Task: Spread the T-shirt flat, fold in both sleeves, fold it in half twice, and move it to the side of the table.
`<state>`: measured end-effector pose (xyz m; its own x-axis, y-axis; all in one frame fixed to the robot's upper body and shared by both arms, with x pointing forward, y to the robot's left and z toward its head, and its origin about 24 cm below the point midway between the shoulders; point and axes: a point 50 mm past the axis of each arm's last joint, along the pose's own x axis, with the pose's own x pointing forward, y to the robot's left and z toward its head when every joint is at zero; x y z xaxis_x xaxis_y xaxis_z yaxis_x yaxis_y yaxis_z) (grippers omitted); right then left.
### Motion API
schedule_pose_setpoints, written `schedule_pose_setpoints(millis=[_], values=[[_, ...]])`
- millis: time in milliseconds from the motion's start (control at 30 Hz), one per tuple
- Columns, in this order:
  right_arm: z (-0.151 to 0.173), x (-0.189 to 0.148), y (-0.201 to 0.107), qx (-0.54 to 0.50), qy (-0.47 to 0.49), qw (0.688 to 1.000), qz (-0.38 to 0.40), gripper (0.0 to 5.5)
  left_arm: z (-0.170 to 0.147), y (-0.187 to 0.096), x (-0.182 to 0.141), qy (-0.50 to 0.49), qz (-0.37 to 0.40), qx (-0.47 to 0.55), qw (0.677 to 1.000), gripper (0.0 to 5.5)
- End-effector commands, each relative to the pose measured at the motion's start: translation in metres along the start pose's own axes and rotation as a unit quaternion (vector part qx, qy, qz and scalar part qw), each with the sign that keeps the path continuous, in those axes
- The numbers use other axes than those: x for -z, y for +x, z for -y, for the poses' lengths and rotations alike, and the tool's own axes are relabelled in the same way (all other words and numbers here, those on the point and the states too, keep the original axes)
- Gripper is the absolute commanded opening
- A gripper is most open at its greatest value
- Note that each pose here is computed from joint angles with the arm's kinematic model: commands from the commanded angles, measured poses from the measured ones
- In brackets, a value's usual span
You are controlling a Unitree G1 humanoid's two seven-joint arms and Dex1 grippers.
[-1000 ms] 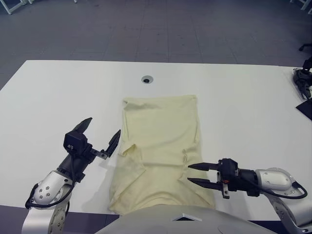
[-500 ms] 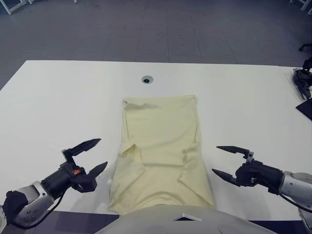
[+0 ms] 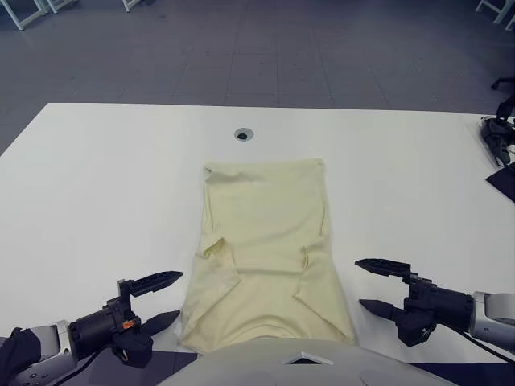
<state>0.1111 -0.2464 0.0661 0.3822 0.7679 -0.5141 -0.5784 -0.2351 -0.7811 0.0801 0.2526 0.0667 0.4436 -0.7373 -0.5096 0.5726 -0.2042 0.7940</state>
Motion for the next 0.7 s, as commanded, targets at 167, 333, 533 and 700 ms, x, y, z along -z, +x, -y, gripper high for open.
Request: schedule_pose_setpoints(millis=[167,333,533,700], values=[[-0.028,-0.021,0.005,-0.086,0.043,0.995,0.030,4.61,0.010,0.010,0.000,-0.009,0.020,0.043,0.999,3.84],[-0.030,-0.028,0.008,-0.093,0.058,0.993,0.046,3.76,0.014,0.010,0.000,-0.013,0.019,0.052,0.998,2.99],[-0.033,-0.032,0.010,-0.101,0.072,0.991,0.056,2.62,0.018,0.011,-0.004,-0.017,0.026,0.054,0.998,1.84],[-0.031,-0.033,0.012,-0.103,0.075,0.990,0.059,1.68,0.020,0.013,-0.007,-0.021,0.031,0.054,0.998,0.89]])
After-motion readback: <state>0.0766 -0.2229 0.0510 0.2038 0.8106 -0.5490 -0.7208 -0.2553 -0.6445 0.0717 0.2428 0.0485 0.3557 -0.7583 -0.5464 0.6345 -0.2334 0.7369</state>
